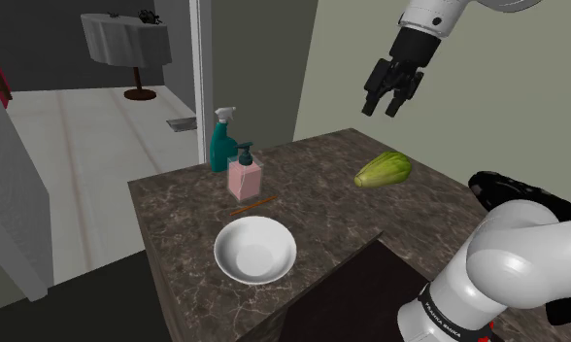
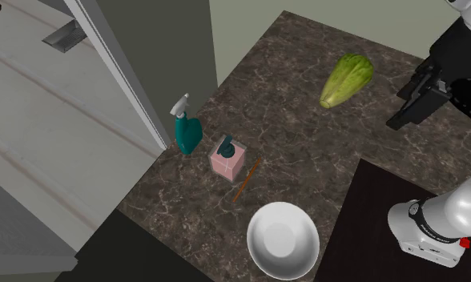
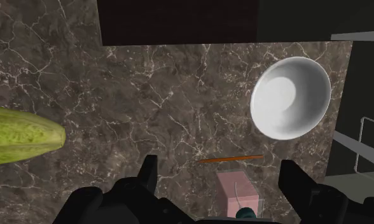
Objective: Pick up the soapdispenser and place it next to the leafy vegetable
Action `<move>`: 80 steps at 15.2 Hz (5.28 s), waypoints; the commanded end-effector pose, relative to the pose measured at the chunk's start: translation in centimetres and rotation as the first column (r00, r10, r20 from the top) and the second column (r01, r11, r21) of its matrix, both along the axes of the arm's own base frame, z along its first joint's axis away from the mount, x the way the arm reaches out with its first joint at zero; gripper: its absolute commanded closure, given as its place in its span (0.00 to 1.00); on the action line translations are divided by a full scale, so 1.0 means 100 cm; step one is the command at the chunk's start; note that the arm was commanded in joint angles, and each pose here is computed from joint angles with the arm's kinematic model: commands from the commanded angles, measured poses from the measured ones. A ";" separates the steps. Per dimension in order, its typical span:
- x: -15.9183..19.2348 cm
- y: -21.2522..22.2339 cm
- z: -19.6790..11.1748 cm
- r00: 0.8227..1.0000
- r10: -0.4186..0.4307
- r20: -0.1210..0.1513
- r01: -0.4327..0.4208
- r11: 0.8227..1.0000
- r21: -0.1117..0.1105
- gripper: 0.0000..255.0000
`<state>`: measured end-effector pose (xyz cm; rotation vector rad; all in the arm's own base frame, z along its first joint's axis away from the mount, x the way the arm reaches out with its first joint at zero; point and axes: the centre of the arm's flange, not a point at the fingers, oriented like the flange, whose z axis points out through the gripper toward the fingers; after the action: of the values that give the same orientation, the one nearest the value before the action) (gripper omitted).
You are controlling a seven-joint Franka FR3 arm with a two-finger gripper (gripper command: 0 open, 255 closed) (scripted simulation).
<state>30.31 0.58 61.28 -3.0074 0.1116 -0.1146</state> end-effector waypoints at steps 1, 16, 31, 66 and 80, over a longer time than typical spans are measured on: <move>0.000 0.000 0.000 1.000 0.000 0.000 0.000 1.000 0.000 0.00; 0.158 0.076 -0.091 1.000 -0.008 -0.004 0.008 1.000 0.008 0.00; 0.298 0.143 -0.177 1.000 -0.015 -0.008 0.015 1.000 0.014 0.00; 0.301 0.148 -0.154 1.000 -0.015 -0.008 0.015 1.000 0.014 1.00; 0.301 0.148 -0.080 1.000 -0.015 -0.008 0.015 1.000 0.014 1.00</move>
<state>60.47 15.38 52.73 -2.9932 0.1353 -0.1028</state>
